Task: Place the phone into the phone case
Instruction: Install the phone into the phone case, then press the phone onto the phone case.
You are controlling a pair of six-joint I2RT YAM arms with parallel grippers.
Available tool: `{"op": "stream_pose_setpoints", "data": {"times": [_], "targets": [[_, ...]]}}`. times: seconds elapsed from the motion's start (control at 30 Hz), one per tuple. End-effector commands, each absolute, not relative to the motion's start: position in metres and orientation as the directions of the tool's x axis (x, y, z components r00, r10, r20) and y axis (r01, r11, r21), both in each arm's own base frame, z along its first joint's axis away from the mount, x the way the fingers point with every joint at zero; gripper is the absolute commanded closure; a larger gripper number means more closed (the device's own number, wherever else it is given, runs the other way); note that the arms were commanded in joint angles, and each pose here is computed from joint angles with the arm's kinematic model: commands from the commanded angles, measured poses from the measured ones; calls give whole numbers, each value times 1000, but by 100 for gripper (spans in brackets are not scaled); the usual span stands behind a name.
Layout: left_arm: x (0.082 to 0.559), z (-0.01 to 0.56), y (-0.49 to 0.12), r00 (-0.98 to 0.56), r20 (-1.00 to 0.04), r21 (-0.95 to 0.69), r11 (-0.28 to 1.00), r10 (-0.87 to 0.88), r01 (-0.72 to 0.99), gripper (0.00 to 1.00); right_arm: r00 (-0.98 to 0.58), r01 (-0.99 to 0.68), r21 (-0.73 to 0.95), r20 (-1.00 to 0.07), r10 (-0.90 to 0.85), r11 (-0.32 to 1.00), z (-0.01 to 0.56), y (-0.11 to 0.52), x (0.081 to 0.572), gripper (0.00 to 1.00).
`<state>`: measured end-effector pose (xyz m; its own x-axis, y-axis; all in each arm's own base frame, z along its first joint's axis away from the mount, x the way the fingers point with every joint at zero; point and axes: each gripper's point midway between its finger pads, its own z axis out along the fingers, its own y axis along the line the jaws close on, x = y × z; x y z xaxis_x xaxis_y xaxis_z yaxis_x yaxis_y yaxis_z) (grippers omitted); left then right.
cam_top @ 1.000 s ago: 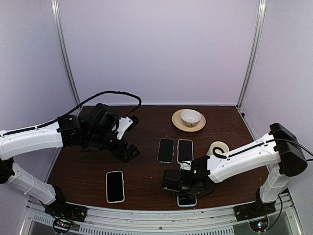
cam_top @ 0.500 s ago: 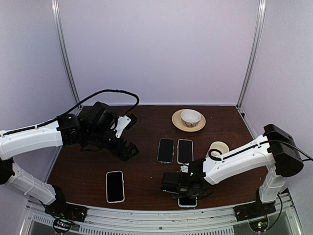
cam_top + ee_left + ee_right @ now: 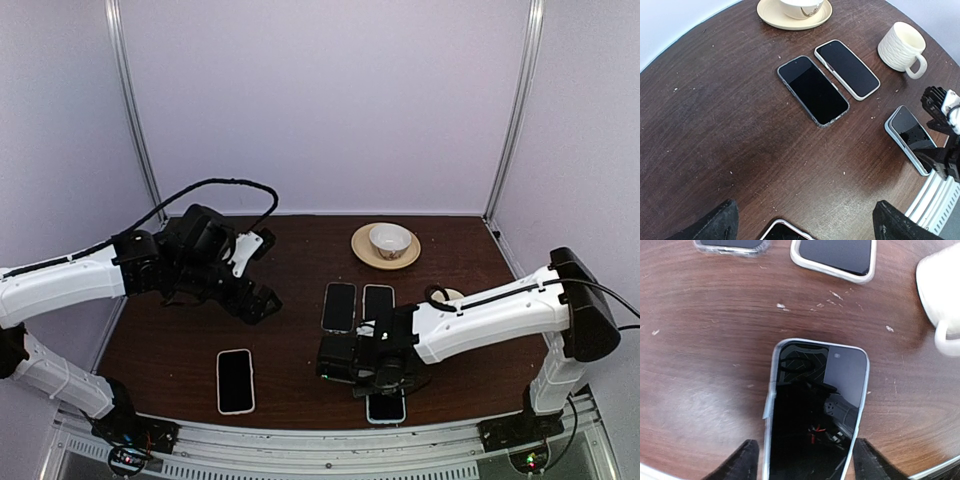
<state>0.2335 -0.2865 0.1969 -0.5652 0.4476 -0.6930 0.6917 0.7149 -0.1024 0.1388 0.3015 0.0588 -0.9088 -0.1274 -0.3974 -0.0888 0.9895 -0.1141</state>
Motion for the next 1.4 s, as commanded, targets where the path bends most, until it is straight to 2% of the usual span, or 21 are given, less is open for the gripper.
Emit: {"op": "stream_pose_setpoints", "data": {"times": [0.0, 0.27, 0.4, 0.67, 0.9, 1.03, 1.13, 1.27, 1.37], "targets": [[234, 215, -291, -554, -727, -142, 701, 405, 699, 2, -904, -164, -139, -376, -205, 977, 69, 315, 128, 45], [234, 213, -291, -558, -724, -147, 699, 405, 699, 2, -935, -166, -70, -305, -180, 984, 41, 327, 108, 76], [234, 214, -292, -559, -724, -152, 697, 404, 700, 2, -947, -168, -83, -262, -184, 982, 22, 325, 99, 78], [233, 214, -292, -560, -724, -157, 694, 403, 702, 3, -961, -145, -223, -202, -191, 964, -6, 288, 89, 89], [235, 212, -291, -567, -718, -160, 697, 403, 699, 3, -967, -140, -229, -176, -183, 963, -22, 273, 84, 97], [237, 211, -290, -571, -717, -158, 704, 400, 693, 2, -966, -168, -106, -181, -185, 980, -16, 292, 86, 96], [238, 210, -289, -575, -714, -161, 706, 399, 690, 2, -945, -206, -62, -247, -215, 977, 22, 304, 105, 93], [239, 210, -288, -574, -716, -157, 710, 398, 687, 2, -927, -195, -52, -317, -201, 980, 61, 294, 134, 86], [240, 209, -288, -576, -714, -155, 711, 399, 685, 3, -933, -139, -76, -324, -156, 987, 62, 271, 151, 79]]}}
